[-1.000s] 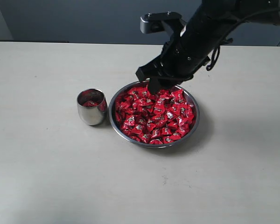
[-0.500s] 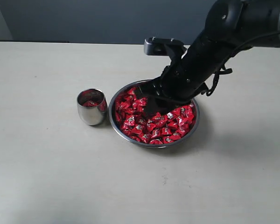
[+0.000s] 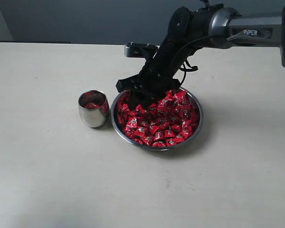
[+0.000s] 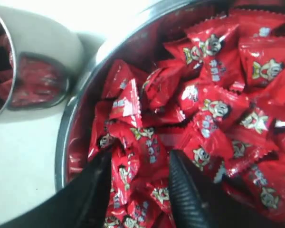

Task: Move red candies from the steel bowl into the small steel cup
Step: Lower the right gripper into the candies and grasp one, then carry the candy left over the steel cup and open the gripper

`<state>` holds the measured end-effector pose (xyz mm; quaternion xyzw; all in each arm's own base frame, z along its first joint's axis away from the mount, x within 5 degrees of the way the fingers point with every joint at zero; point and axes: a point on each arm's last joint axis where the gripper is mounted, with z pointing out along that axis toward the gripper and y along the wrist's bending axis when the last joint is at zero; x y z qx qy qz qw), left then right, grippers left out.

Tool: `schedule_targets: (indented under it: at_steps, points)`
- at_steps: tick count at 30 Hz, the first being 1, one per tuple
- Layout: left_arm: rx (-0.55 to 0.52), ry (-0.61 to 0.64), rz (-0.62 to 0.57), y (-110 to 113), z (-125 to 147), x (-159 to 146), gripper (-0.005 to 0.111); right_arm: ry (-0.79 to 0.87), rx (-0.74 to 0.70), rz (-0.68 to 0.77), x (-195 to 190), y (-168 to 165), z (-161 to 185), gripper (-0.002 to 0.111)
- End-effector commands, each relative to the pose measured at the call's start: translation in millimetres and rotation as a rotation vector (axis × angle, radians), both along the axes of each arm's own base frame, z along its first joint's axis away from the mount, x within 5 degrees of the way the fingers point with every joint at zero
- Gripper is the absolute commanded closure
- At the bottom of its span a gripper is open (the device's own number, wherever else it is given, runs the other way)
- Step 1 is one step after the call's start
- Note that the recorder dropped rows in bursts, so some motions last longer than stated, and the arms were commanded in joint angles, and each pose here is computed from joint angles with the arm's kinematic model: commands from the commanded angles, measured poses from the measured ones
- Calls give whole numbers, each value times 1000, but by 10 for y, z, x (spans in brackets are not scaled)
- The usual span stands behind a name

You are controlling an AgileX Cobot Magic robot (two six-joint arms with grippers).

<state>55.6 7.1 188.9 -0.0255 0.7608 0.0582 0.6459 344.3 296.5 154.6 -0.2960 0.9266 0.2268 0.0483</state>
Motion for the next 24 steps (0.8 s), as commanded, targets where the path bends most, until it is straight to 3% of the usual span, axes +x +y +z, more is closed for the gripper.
schedule_targets:
  at_steps: [1, 4, 6, 7, 8, 24]
  points:
    - [2, -15, 2, 1, 32, -5, 106, 19, -28, 65, 2, 154, -80, 69]
    - [2, -15, 2, 1, 32, -5, 106, -19, -102, 92, -16, 171, -164, 70]
    - [2, -15, 2, 1, 32, -5, 106, -27, -159, 72, 1, 127, -193, 86]
    - [2, -15, 2, 1, 32, -5, 106, -19, -154, 72, -12, 126, -159, 106]
    - [2, -15, 2, 1, 32, -5, 106, -27, -148, 72, -13, 125, -116, 108]
    - [2, -15, 2, 1, 32, -5, 106, -22, -35, 99, -257, 105, 667, 108]
